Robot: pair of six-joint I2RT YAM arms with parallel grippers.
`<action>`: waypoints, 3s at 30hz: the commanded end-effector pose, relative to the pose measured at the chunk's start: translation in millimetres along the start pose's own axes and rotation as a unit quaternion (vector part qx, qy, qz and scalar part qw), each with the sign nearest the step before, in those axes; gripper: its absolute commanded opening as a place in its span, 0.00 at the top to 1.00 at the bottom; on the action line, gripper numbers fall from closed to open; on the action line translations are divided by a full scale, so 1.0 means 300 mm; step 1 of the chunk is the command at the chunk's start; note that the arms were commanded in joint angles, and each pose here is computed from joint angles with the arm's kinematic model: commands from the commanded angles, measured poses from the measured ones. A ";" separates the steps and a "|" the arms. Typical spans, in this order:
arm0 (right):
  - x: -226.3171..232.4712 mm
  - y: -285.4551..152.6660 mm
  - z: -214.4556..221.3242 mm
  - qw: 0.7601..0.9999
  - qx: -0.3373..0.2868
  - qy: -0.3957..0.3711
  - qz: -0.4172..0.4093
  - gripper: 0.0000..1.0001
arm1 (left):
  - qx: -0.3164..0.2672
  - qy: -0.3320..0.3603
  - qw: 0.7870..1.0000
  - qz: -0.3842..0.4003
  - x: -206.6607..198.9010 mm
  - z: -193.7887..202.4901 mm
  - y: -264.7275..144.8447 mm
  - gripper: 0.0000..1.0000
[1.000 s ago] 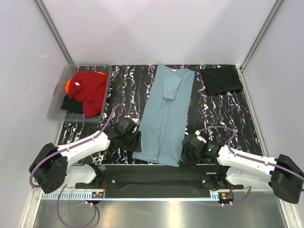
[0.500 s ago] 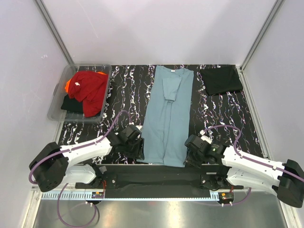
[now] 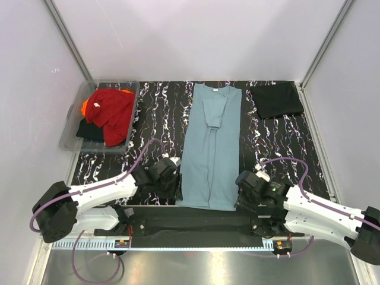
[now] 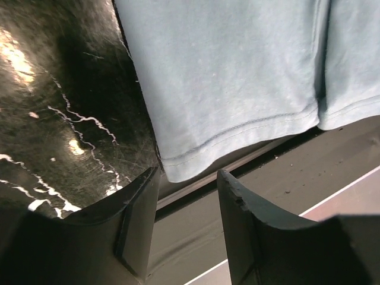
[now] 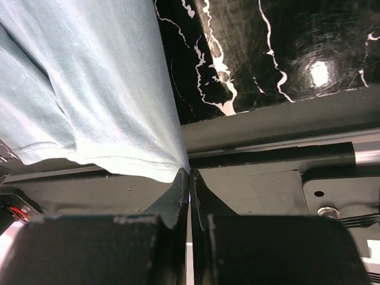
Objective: Fold and stack the t-shirts
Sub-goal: Fold the tshirt
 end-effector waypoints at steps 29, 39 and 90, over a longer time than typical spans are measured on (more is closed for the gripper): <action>0.039 -0.075 -0.040 0.999 -0.034 -0.031 -0.013 1.00 | -0.009 0.031 0.999 0.035 -0.192 0.022 -0.023 1.00; 0.203 -0.080 -0.183 0.987 -0.093 -0.128 0.030 0.99 | -0.027 0.028 0.999 0.030 -0.156 -0.208 -0.034 1.00; 0.519 0.069 -1.143 0.974 -0.134 -0.173 -0.051 1.00 | -0.142 0.014 0.986 0.090 0.070 -1.233 0.119 1.00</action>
Point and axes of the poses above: each gripper's point midway between its finger pads, its own y axis out along the fingers, its own x axis along the line the jaws close on, z = x × y, the point moved 3 cm from there along -y, back along the fingers, and after that the axes turned 2 degrees about y, right-handed, at the moved point
